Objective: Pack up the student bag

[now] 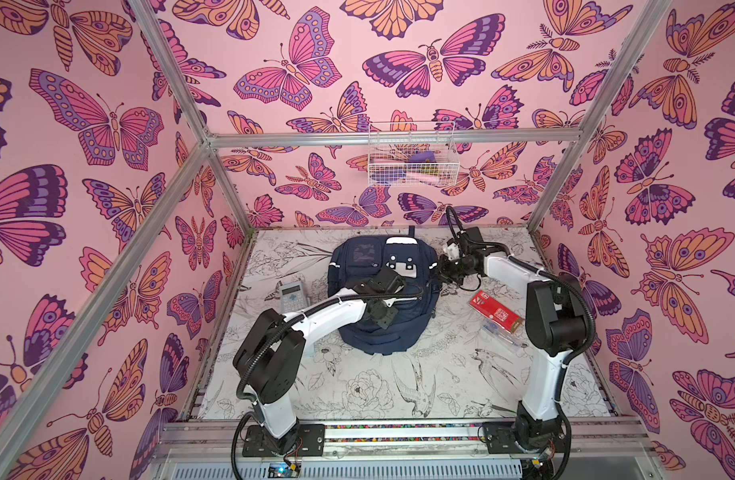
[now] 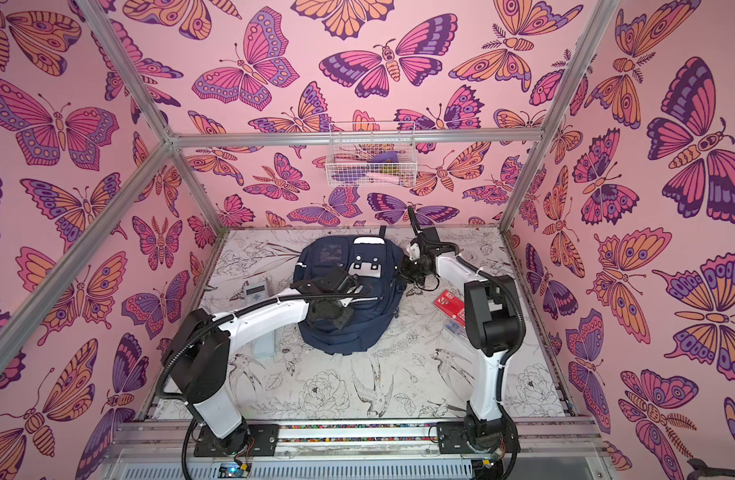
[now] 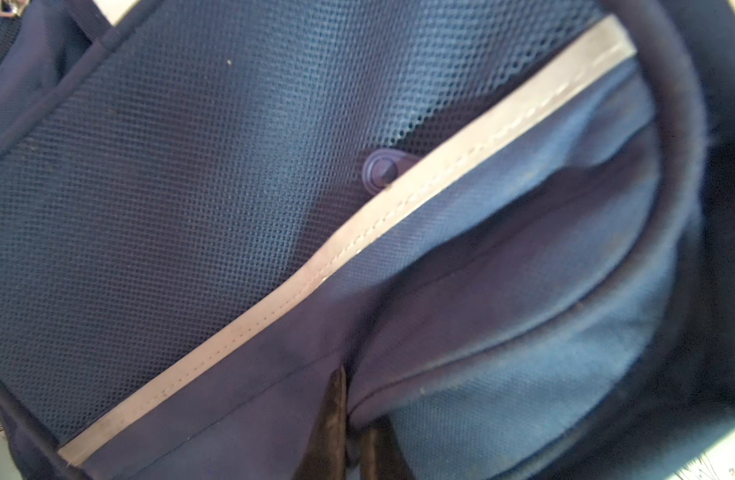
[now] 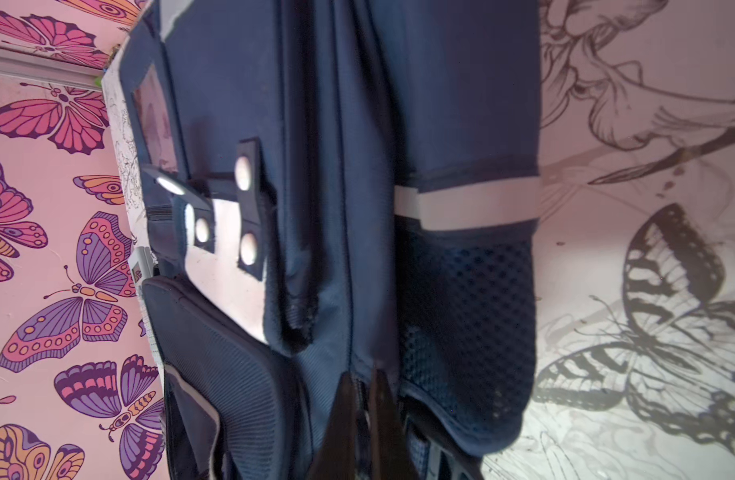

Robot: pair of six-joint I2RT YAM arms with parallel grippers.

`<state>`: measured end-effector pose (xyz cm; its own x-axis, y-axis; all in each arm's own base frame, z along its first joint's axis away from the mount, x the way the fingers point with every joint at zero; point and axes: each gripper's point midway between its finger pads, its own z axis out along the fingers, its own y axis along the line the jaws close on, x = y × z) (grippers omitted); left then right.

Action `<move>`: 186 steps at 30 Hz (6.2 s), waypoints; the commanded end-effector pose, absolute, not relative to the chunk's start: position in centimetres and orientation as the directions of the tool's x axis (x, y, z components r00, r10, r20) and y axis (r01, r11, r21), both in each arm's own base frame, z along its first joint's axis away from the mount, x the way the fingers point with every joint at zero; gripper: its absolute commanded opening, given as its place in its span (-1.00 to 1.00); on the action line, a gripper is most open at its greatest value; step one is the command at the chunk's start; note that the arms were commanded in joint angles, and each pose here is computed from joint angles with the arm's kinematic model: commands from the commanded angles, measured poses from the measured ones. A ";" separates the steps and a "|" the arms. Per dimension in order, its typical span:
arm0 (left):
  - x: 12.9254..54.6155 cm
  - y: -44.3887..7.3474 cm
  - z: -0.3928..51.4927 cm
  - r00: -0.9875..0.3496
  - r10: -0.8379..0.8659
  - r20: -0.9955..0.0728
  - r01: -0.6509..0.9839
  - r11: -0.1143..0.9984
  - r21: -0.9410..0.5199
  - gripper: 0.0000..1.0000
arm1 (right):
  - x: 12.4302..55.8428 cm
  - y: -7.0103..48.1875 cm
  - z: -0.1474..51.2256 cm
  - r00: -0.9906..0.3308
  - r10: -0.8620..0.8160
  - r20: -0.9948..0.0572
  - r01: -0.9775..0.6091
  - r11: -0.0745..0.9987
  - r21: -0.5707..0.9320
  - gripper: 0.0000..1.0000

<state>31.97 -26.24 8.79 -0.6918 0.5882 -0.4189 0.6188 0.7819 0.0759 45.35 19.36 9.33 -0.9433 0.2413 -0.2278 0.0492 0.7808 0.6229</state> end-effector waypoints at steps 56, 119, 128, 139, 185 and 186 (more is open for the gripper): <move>31.4 -28.8 14.6 -0.907 0.127 -0.401 0.337 0.790 -0.512 -0.19 | 25.1 24.6 17.1 -0.823 0.124 -0.554 -0.263 0.782 0.566 -1.00; 33.5 -25.3 19.8 -0.853 0.093 -0.513 0.330 0.858 -0.393 0.07 | 24.7 28.1 13.8 -0.829 -0.075 -0.555 -0.387 0.792 0.471 -1.00; 28.3 -21.1 15.8 -0.766 0.475 -0.433 0.580 0.801 -0.148 0.22 | 25.3 25.3 13.5 -0.840 -0.027 -0.541 -0.340 0.805 0.486 -1.00; 28.1 -25.2 11.3 -0.582 0.709 -0.397 0.777 0.629 -0.015 0.30 | 26.2 24.4 13.8 -0.871 0.018 -0.491 -0.304 0.766 0.567 -1.00; 32.3 -39.4 25.5 -0.911 0.151 -0.385 0.408 0.471 -0.782 -1.00 | 25.6 33.6 18.0 -0.669 -0.065 -0.741 -0.521 0.751 0.404 -1.00; 32.3 -39.1 25.0 -0.914 0.145 -0.380 0.401 0.474 -0.784 -1.00 | 25.8 33.4 18.1 -0.663 -0.048 -0.747 -0.510 0.760 0.404 -1.00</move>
<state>32.69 -35.42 19.44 -0.9552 0.1512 -0.2546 0.2869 0.6854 -0.6692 26.77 30.02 15.89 -0.7107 -0.0362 -0.7026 -0.4117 0.8312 0.3736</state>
